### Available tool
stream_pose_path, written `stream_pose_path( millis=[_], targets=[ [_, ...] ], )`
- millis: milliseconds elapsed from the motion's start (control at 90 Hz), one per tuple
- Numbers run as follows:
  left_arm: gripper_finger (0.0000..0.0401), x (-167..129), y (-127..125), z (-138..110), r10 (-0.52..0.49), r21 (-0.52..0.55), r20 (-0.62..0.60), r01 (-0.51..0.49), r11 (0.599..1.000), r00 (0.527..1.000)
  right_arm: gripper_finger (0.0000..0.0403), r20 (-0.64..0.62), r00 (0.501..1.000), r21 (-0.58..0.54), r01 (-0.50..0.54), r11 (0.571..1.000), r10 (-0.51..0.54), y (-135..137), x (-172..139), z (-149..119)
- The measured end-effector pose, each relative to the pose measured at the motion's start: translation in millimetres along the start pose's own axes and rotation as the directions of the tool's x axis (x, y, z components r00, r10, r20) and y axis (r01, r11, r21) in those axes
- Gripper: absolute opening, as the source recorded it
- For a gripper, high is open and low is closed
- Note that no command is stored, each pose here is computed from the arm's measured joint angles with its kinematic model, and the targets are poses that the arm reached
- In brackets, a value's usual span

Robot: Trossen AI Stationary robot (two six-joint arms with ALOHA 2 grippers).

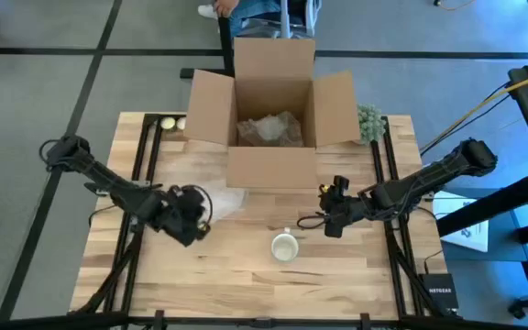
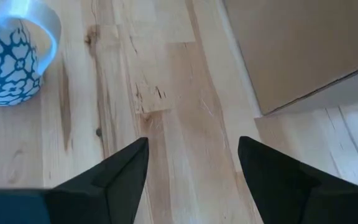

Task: Wrap mug
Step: Wrap the mug with the bubble wrap

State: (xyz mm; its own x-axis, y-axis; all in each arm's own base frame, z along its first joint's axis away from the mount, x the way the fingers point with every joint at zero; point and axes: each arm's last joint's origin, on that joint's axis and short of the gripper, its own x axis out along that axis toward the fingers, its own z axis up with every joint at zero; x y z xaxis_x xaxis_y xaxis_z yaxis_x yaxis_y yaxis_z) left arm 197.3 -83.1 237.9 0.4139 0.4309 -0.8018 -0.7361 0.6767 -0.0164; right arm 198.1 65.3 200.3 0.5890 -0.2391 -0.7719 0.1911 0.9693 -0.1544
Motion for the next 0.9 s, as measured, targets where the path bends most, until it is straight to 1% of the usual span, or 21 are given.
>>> stream_pose_path(
  millis=[56,133,278,333,433,533,600,767,900],
  targets=[
    [0.0038,5.3,6.4,4.2,0.05,-0.02,-0.01,-0.05,0.999,0.999,0.0236,0.0,1.0,0.0,0.0,1.0,0.0,0.0,0.0,0.0],
    [0.0059,14.1,14.9,6.0,0.076,-0.046,-0.024,-0.077,0.996,0.997,0.0236,-0.001,1.0,0.0,-0.001,1.0,0.001,0.0,0.0,0.0],
    [0.0098,31.5,30.5,3.0,0.069,-0.092,-0.073,-0.076,0.993,0.995,0.0236,-0.005,1.0,-0.002,-0.002,1.0,0.002,0.0,2.3,-3.4],
    [0.0112,36.6,36.4,0.3,0.047,-0.112,-0.086,-0.057,0.992,0.995,0.0236,-0.013,1.0,-0.005,-0.001,1.0,0.001,-0.3,4.0,-6.3],
    [0.0132,44.2,45.8,-4.7,0.006,-0.163,-0.066,-0.017,0.986,0.998,0.0236,-0.03,1.0,0.0,0.001,1.0,-0.001,-0.9,7.2,-12.1],
    [0.0148,51.9,53.7,-10.0,-0.041,-0.22,-0.036,0.032,0.975,0.998,0.0236,-0.035,0.999,0.006,0.003,1.0,-0.002,-1.1,8.3,-14.1],
    [0.0156,59.7,58.0,-15.8,-0.076,-0.246,-0.045,0.063,0.967,0.996,0.0236,-0.029,1.0,0.01,0.0,1.0,0.001,-0.9,8.3,-13.4],
    [0.0163,76.6,62.9,-27.6,-0.119,-0.28,-0.042,0.103,0.955,0.992,0.0236,0.005,1.0,0.005,-0.024,1.0,0.024,1.0,8.4,-9.7],
    [0.0162,79.8,56.9,-24.6,-0.203,-0.269,0.028,0.203,0.942,0.979,0.0236,0.009,1.0,0.005,-0.028,1.0,0.028,1.2,8.4,-9.3]
  ],
)
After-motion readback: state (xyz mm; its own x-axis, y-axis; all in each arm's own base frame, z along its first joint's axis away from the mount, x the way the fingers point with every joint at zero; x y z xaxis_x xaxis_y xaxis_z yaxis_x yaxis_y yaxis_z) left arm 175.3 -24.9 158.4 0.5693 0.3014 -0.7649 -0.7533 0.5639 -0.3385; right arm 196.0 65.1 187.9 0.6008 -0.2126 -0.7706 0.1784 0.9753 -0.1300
